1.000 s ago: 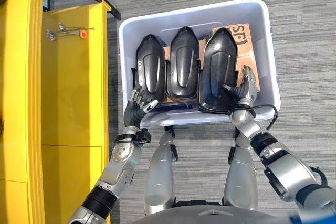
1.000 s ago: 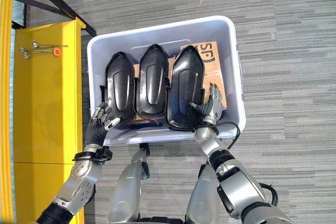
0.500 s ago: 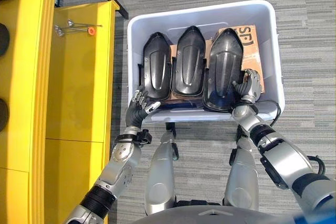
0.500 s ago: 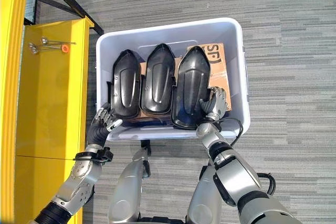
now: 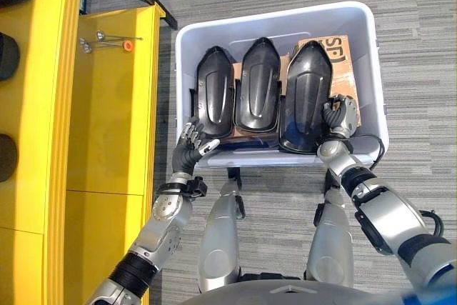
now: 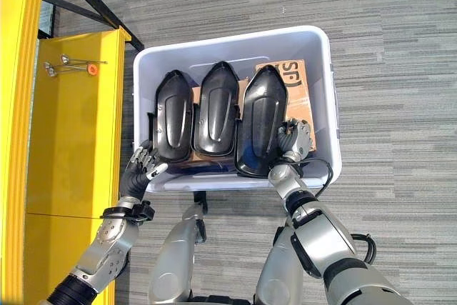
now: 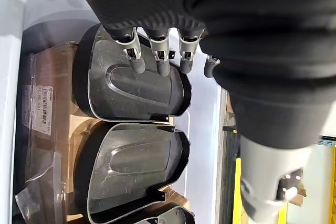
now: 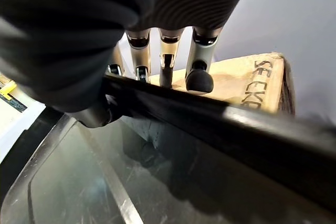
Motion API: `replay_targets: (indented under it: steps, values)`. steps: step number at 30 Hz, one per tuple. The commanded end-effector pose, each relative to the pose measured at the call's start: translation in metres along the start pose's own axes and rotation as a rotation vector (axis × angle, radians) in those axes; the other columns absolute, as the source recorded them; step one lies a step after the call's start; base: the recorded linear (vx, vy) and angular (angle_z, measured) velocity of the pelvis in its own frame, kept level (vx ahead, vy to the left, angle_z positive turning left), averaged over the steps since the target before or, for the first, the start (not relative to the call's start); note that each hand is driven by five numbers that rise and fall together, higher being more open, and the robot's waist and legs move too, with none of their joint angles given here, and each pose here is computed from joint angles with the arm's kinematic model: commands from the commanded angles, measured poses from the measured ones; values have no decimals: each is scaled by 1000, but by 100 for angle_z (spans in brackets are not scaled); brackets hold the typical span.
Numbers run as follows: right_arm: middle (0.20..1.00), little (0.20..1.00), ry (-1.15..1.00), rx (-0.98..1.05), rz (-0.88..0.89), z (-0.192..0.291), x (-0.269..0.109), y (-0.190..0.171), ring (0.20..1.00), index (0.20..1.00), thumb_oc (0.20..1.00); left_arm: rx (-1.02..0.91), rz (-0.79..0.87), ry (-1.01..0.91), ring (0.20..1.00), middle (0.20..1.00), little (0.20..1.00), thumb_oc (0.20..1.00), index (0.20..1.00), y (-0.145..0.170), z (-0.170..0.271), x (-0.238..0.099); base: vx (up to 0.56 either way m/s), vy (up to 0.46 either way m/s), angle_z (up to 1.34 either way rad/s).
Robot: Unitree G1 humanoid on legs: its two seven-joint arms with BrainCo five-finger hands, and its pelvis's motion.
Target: Move parts from the plastic box to the shelf.
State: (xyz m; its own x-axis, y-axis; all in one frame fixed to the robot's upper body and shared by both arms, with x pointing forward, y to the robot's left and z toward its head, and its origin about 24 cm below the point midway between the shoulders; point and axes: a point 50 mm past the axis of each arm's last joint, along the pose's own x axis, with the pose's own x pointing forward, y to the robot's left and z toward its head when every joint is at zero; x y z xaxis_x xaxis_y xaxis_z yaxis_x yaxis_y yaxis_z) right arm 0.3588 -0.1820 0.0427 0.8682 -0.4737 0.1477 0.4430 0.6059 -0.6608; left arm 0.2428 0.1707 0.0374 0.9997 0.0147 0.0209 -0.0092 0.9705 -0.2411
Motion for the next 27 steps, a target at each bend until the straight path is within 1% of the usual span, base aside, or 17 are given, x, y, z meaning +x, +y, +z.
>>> replay_targets:
  steps: [1,4,6,7,9,10,12,14,15,16,18,19,22,27]
  values:
    - [200,200,222,35,227,-42,-44,34,200,200,200,23,-37,-85,1000,1000,1000,1000,1000,0,22,2,0,0,0]
    - [200,200,183,150,177,-26,-36,29,200,200,200,20,-15,-89,1000,1000,1000,1000,1000,3,22,3,0,0,0]
    - [200,200,123,380,148,2,-31,23,200,200,200,19,10,-95,1000,1000,1000,1000,1000,6,24,4,0,0,0]
    - [200,200,123,380,148,2,-31,23,200,200,200,19,10,-95,1000,1000,1000,1000,1000,6,24,4,0,0,0]
    - [200,200,91,656,135,23,-26,9,200,200,200,16,32,-96,1000,1000,1000,1000,1000,9,24,4,-2,-16,-1]
    - [200,200,46,731,135,31,-25,-1,200,200,200,11,43,-96,1000,1000,1000,1000,1000,11,24,3,0,0,0]
    - [200,200,46,731,135,31,-25,-1,200,200,200,11,43,-96,1000,1000,1000,1000,1000,11,24,3,0,0,0]
    - [200,200,-26,879,120,41,-26,-20,200,200,200,3,66,-92,1000,1000,1000,1000,1000,17,25,0,0,0,0]
    - [200,200,-26,879,120,41,-26,-20,200,200,200,3,66,-92,1000,1000,1000,1000,1000,17,25,0,0,0,0]
    - [200,200,-79,944,125,49,-28,-30,200,200,200,0,74,-93,1000,1000,1000,1000,1000,19,26,0,0,0,0]
    - [200,200,-94,976,121,50,-30,-35,200,200,200,-1,76,-96,1000,1000,1000,1000,1000,20,27,-1,5,-37,-1]
    - [200,200,-111,1035,126,54,-32,-40,200,200,200,1,81,-95,1000,1000,1000,1000,1000,22,28,-1,5,-41,0]
    - [200,200,-139,1126,135,59,-36,-47,200,200,200,0,89,-91,1000,1000,1000,1000,1000,24,27,-2,2,-12,0]
    - [200,200,-192,1188,172,65,-45,-55,200,200,200,-7,96,-85,1000,1000,1000,1000,1000,26,27,-3,0,0,0]
